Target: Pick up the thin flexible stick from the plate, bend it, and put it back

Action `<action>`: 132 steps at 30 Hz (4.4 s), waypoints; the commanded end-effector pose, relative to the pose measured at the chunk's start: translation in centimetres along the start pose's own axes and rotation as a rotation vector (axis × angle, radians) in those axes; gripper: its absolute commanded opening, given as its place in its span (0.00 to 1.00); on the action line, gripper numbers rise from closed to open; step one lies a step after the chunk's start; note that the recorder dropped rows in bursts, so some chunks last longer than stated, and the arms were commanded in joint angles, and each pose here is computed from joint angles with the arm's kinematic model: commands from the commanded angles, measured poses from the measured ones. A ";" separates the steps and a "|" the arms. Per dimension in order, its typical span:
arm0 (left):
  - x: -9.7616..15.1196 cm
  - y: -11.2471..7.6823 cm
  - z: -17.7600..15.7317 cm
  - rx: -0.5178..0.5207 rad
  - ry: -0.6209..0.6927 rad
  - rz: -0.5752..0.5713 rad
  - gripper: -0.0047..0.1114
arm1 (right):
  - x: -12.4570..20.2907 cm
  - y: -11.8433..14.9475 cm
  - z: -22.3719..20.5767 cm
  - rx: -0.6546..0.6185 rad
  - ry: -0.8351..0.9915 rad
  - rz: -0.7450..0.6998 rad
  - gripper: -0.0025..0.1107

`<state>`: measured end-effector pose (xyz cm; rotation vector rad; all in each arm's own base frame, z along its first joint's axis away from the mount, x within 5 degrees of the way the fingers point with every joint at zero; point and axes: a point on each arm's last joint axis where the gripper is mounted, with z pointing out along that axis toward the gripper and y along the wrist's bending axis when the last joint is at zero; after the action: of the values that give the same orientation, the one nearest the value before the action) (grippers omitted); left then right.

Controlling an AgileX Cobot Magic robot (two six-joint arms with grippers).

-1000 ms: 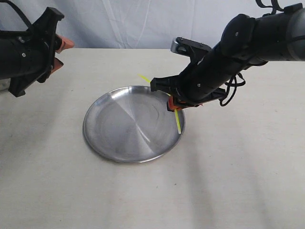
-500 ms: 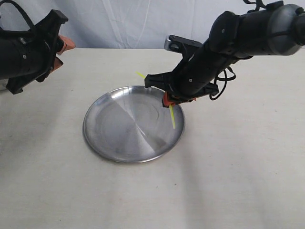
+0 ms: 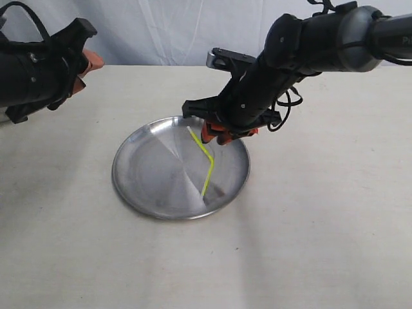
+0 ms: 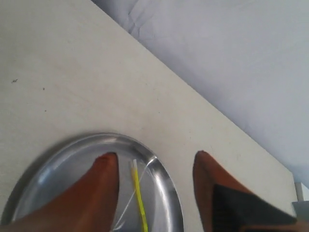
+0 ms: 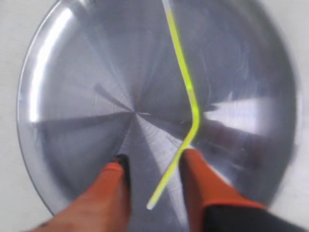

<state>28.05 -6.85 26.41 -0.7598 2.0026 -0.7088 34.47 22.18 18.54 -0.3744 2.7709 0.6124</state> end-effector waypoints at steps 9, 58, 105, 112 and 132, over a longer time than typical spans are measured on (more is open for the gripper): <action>-1.5 0.5 -3.8 0.048 0.009 0.343 0.04 | 2.0 0.9 -10.9 0.089 -0.265 -0.164 0.02; 1.7 3.4 -13.4 0.159 -0.132 0.593 0.04 | 28.4 -8.6 -20.6 0.488 -1.031 -0.017 0.02; 3.4 6.8 -16.0 0.137 -0.331 0.762 0.04 | 31.1 -10.6 -15.4 0.472 -0.990 0.023 0.02; 5.7 10.5 -17.8 0.109 -0.438 0.734 0.04 | 31.1 -10.6 -15.4 0.472 -0.990 0.023 0.02; 9.0 15.1 -17.2 0.018 -0.391 0.673 0.04 | 31.0 -10.6 -15.4 0.461 -0.993 0.033 0.02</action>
<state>5.55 -0.32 19.14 -0.1549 1.7356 -0.1657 5.61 0.22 18.09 0.0708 1.8711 0.0755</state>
